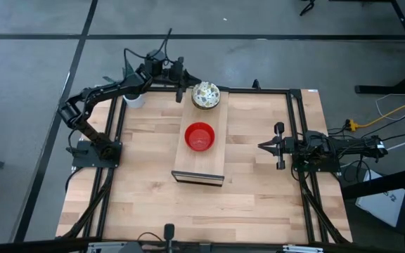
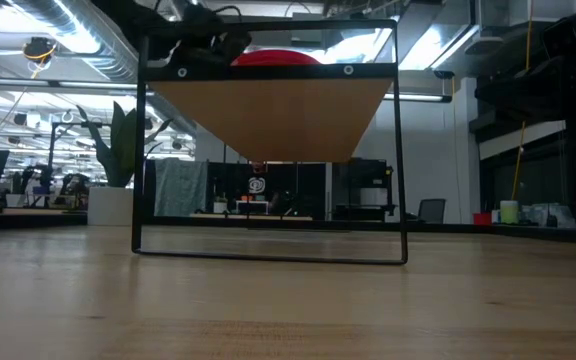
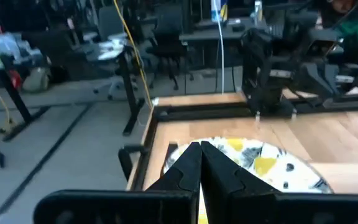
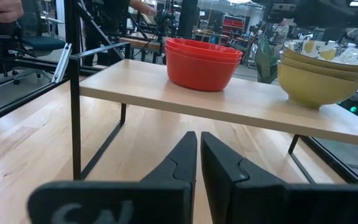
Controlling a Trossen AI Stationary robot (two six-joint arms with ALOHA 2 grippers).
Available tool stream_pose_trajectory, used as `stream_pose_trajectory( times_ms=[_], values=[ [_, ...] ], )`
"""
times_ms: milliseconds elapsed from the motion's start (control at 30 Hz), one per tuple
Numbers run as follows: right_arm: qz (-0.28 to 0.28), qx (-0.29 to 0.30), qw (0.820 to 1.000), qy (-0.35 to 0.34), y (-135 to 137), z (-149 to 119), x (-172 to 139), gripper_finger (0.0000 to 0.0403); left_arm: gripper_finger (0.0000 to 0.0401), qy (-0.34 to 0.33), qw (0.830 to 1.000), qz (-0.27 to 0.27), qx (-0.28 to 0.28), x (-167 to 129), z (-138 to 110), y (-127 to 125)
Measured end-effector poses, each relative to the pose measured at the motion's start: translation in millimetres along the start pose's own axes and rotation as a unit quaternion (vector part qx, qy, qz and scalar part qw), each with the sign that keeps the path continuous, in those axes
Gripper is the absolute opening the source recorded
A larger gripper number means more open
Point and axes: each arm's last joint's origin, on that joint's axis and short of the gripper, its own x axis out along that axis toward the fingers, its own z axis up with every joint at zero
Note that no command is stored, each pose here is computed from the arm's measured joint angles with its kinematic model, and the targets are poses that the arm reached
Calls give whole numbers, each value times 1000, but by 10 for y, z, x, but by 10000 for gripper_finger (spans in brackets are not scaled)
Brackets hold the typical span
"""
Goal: Pick & Place Mini bowls
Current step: Stack the white patterned bowl on top of the white patterned bowl on the shelf
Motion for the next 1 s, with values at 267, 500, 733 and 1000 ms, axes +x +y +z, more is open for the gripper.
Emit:
stream_pose_trajectory(
  times_ms=[267, 500, 733, 1000],
  values=[
    [0, 0, 1000, 0, 0, 1, 0, 26, 1, 2, 1000, -29, 4, -32, -26, 12],
    [0, 0, 1000, 0, 0, 0, 0, 26, 1, 28, 998, -53, 15, -37, -100, -20],
    [0, 0, 1000, 0, 0, 0, 0, 26, 1, 38, 999, -36, 14, -37, -111, -12],
    [0, 0, 1000, 0, 0, 1, 0, 26, 1, 56, 998, -23, 3, -41, -141, -10]
  ],
)
